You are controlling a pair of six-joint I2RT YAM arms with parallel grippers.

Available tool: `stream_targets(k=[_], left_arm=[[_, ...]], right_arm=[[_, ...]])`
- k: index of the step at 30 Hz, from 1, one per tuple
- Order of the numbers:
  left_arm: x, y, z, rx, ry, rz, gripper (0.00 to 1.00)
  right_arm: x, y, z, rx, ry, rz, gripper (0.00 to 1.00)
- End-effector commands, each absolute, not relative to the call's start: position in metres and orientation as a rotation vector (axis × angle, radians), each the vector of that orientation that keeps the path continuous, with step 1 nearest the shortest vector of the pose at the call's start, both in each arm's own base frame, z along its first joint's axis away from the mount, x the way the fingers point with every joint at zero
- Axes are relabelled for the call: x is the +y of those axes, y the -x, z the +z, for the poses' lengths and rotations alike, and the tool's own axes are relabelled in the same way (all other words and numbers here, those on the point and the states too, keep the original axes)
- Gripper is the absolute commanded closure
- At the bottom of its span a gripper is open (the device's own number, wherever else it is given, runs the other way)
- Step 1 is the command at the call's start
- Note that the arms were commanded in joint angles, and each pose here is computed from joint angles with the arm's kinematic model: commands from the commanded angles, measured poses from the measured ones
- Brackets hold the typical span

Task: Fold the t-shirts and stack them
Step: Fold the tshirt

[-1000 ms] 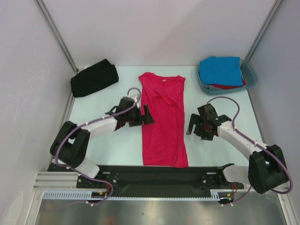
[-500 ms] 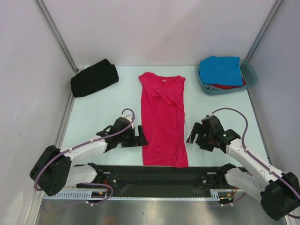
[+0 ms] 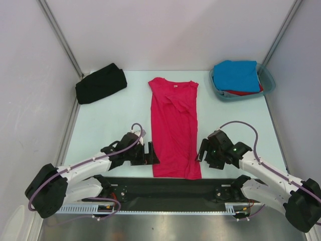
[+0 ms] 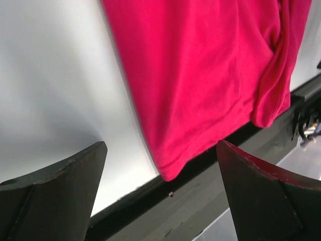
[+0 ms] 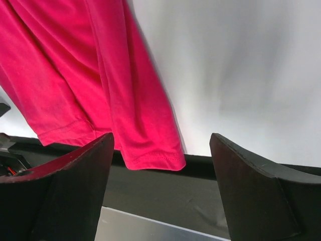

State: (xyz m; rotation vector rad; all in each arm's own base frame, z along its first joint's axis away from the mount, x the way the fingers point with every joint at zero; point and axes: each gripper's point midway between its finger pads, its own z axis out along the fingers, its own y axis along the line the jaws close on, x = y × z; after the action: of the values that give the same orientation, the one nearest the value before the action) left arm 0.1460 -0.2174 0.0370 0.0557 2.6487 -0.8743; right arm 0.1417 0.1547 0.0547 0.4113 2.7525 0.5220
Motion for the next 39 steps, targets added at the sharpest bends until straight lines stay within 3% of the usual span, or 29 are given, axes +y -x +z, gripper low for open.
stream_targets(k=[1,11,17,18,20,33,35,36,39], left_arm=[[-0.217,-0.119,0.029,2.728,-0.068,-0.904,0.02],[-0.223,-0.101,0.014,2.799,-0.148,-0.839,0.36],[-0.224,-0.099,0.010,2.808,-0.155,-0.812,0.82],[-0.223,-0.098,0.010,2.811,-0.155,-0.805,0.93],[-0.222,-0.098,0.010,2.811,-0.154,-0.795,1.00],[-0.203,-0.097,0.022,2.787,-0.143,-0.711,0.97],[-0.204,-0.099,0.025,2.773,-0.151,-0.719,0.80],[-0.204,-0.099,0.028,2.766,-0.164,-0.715,0.56],[-0.212,-0.115,0.054,2.646,-0.211,-0.750,0.21]], right_arm=[[0.156,-0.140,0.053,2.753,-0.431,0.501,0.17],[0.162,-0.139,0.048,2.759,-0.399,0.448,0.19],[0.162,-0.138,0.047,2.753,-0.397,0.437,0.19],[0.163,-0.138,0.047,2.750,-0.396,0.439,0.19],[0.163,-0.137,0.046,2.752,-0.396,0.439,0.19],[0.157,-0.133,0.040,2.771,-0.404,0.386,0.20],[0.157,-0.138,0.044,2.750,-0.399,0.380,0.20],[0.156,-0.140,0.046,2.742,-0.397,0.367,0.20],[0.152,-0.158,0.063,2.668,-0.370,0.316,0.20]])
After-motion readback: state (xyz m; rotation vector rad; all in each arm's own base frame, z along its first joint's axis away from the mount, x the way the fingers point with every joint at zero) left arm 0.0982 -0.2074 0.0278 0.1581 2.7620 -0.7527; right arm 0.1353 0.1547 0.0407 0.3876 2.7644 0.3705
